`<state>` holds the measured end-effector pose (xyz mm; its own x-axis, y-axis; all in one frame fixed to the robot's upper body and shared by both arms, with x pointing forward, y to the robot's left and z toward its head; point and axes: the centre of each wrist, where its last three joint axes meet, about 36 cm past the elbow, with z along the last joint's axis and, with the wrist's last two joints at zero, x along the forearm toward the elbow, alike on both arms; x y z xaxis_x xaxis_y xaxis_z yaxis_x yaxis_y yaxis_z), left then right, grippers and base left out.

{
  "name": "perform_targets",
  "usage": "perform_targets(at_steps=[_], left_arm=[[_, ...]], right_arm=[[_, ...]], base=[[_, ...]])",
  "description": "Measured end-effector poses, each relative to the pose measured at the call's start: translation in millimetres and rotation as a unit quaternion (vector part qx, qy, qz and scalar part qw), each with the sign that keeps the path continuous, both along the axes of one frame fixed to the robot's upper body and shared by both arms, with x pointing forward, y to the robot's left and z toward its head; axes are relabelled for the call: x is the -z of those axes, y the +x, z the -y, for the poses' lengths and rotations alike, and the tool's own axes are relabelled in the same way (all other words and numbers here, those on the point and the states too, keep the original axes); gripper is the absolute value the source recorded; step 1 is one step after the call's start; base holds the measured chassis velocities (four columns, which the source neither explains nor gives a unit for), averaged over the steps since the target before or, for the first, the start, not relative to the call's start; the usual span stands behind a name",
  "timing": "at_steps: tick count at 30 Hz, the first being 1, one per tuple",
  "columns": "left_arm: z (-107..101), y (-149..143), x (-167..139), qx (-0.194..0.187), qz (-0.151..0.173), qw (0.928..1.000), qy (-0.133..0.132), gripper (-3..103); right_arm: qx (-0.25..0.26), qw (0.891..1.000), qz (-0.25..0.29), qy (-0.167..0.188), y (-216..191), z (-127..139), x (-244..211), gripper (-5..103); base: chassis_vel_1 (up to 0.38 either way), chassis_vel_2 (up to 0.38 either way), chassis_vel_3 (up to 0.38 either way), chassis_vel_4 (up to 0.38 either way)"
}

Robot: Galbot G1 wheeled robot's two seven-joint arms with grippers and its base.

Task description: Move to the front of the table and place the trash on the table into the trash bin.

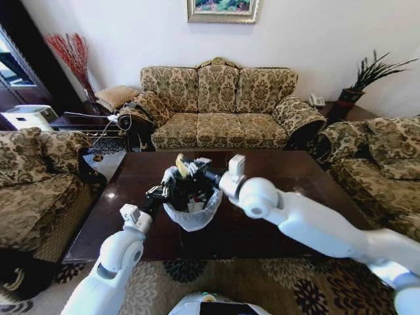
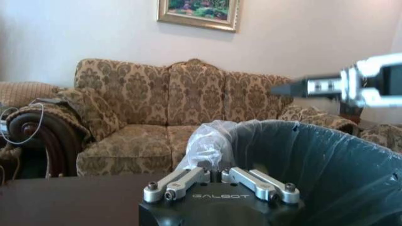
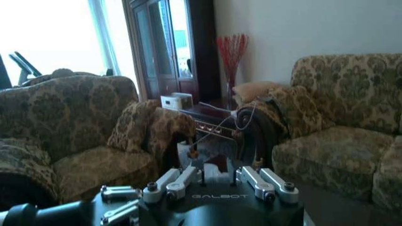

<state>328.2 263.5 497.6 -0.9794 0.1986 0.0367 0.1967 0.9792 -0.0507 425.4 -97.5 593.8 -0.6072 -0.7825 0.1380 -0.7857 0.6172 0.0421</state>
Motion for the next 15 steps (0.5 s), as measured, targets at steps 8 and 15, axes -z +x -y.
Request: perform_targets(at_steps=[8,15], left_arm=[[-0.5,3.3,2.6,-0.001,-0.003,1.0,-0.003,3],[-2.1,2.1,4.5,-0.015,-0.007,0.9998,-0.009,3]], right_arm=[[0.033,0.999,0.035,0.018,5.9,5.1,-9.7,51],[0.125,0.989,0.081,0.02,7.2,50.0,-14.8,73]], base=[[0.0,0.0,0.0,0.0],[0.0,0.0,0.0,0.0]])
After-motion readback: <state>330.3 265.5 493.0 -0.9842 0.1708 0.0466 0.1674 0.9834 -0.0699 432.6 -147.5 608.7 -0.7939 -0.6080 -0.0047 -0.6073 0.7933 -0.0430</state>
